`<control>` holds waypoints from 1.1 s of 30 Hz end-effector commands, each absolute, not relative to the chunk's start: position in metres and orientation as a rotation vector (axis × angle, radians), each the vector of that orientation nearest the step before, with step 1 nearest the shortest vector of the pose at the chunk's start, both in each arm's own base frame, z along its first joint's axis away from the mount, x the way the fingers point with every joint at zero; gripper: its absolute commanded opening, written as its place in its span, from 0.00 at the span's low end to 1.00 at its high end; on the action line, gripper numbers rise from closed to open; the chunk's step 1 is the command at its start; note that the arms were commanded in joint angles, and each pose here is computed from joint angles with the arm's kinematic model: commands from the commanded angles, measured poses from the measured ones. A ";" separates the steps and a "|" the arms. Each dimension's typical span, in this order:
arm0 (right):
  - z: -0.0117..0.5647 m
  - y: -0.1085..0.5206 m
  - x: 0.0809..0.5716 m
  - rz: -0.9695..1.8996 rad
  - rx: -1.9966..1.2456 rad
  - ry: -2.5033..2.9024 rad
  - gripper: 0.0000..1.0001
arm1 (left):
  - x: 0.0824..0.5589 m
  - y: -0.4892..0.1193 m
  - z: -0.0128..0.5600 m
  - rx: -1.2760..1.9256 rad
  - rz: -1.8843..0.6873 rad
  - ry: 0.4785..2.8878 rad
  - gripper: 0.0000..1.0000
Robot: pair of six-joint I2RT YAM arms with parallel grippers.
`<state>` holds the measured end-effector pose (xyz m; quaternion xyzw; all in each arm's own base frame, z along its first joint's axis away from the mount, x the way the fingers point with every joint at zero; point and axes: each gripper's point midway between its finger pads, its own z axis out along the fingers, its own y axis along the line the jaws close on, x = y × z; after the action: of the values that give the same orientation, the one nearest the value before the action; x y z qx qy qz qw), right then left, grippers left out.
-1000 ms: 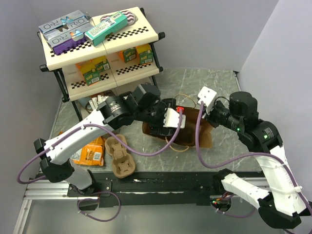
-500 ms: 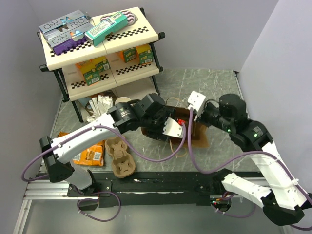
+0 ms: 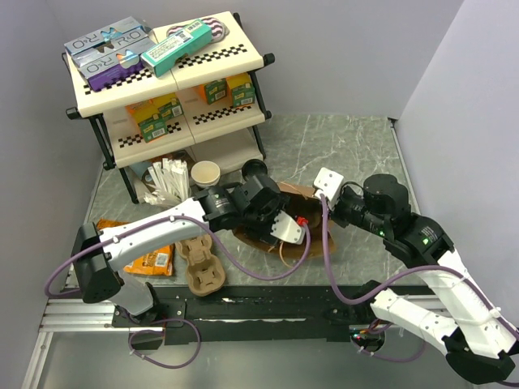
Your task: Pack the takeout coffee
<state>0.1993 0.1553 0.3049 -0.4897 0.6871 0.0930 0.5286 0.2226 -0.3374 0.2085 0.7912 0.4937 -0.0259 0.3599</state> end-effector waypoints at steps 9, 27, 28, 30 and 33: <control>0.315 0.175 0.179 0.382 -1.190 1.598 0.00 | 0.253 -0.341 0.211 1.955 0.137 1.202 0.01; 0.326 0.189 0.163 0.521 -1.239 1.585 0.00 | 0.264 -0.327 0.186 2.034 0.192 1.277 0.01; 0.326 0.190 0.161 0.528 -1.249 1.586 0.00 | 0.266 -0.328 0.187 2.027 0.193 1.278 0.01; 0.327 0.193 0.158 0.555 -1.263 1.577 0.00 | 0.270 -0.329 0.186 2.018 0.202 1.282 0.01; 0.328 0.195 0.155 0.577 -1.268 1.578 0.00 | 0.274 -0.329 0.183 2.017 0.196 1.301 0.01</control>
<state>0.1710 0.1835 0.2999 -0.5187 0.6825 0.1906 0.4784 0.2575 -0.3247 0.1723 0.7983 0.4917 0.0651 0.3417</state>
